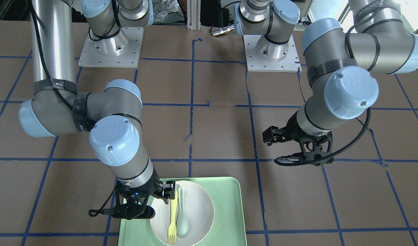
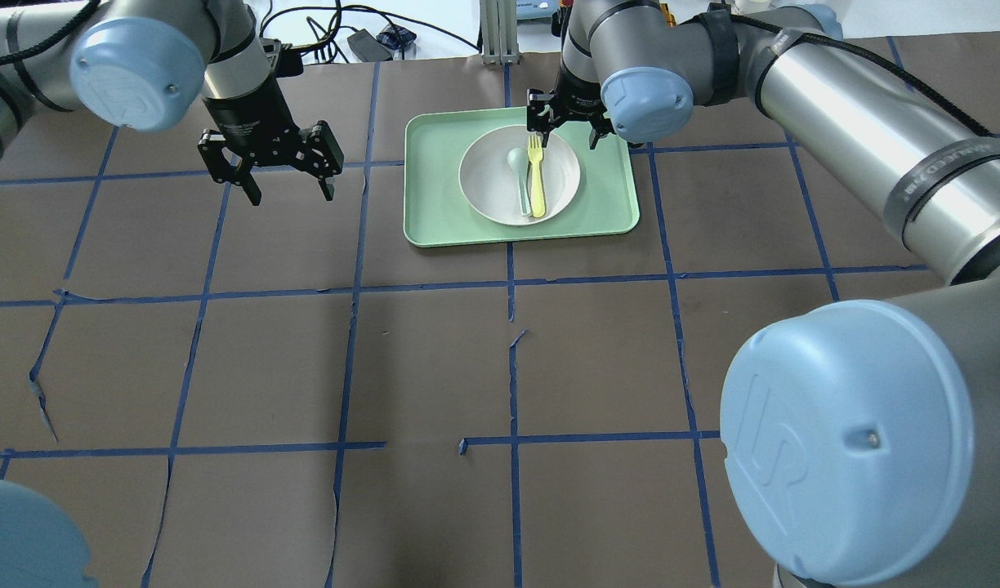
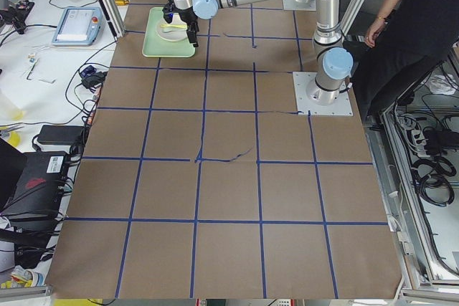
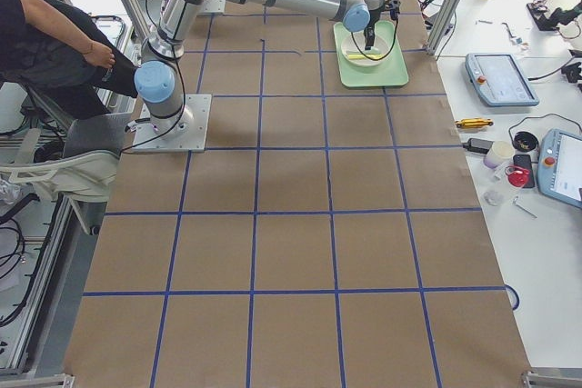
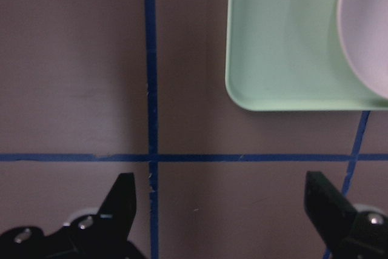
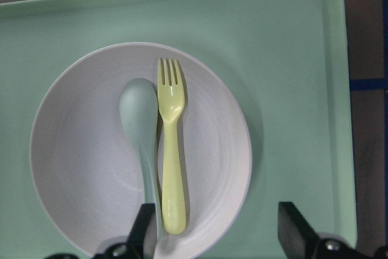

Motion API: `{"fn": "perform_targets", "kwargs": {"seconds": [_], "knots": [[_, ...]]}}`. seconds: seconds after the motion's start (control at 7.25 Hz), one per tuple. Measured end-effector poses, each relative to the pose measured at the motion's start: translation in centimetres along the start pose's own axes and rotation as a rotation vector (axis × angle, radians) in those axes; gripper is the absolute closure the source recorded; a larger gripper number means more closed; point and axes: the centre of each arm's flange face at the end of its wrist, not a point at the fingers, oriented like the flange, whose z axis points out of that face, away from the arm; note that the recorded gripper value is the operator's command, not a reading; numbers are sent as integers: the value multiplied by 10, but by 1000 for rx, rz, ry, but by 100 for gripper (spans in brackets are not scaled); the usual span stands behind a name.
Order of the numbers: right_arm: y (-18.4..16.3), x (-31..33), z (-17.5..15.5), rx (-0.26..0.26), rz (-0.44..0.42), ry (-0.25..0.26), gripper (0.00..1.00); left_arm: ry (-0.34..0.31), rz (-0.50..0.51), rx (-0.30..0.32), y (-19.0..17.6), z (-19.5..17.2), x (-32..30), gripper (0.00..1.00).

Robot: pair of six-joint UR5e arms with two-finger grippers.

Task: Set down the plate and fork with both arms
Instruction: 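Lower the right gripper and grasp the yellow fork's handle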

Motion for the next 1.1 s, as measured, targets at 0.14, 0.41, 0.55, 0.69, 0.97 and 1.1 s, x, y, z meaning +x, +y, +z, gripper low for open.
{"fn": "perform_targets", "kwargs": {"seconds": [0.14, 0.41, 0.55, 0.69, 0.97, 1.1], "knots": [[-5, -5, 16, 15, 22, -5, 50, 2, 12, -4, 3, -2, -11, 0], [-9, -16, 46, 14, 47, -9, 50, 8, 22, -16, 7, 3, -17, 0], [-8, -19, 54, 8, 60, -8, 50, 9, 23, -21, 8, 5, -17, 0], [-7, -21, 61, 1, 69, -7, 50, 10, 23, -24, 9, 7, -17, 0], [-6, -21, 76, -16, 78, -1, 50, 9, 24, -26, 10, 8, -17, 0], [-5, -21, 82, -22, 79, 1, 50, 9, 25, -27, 10, 8, -17, 0]]}}
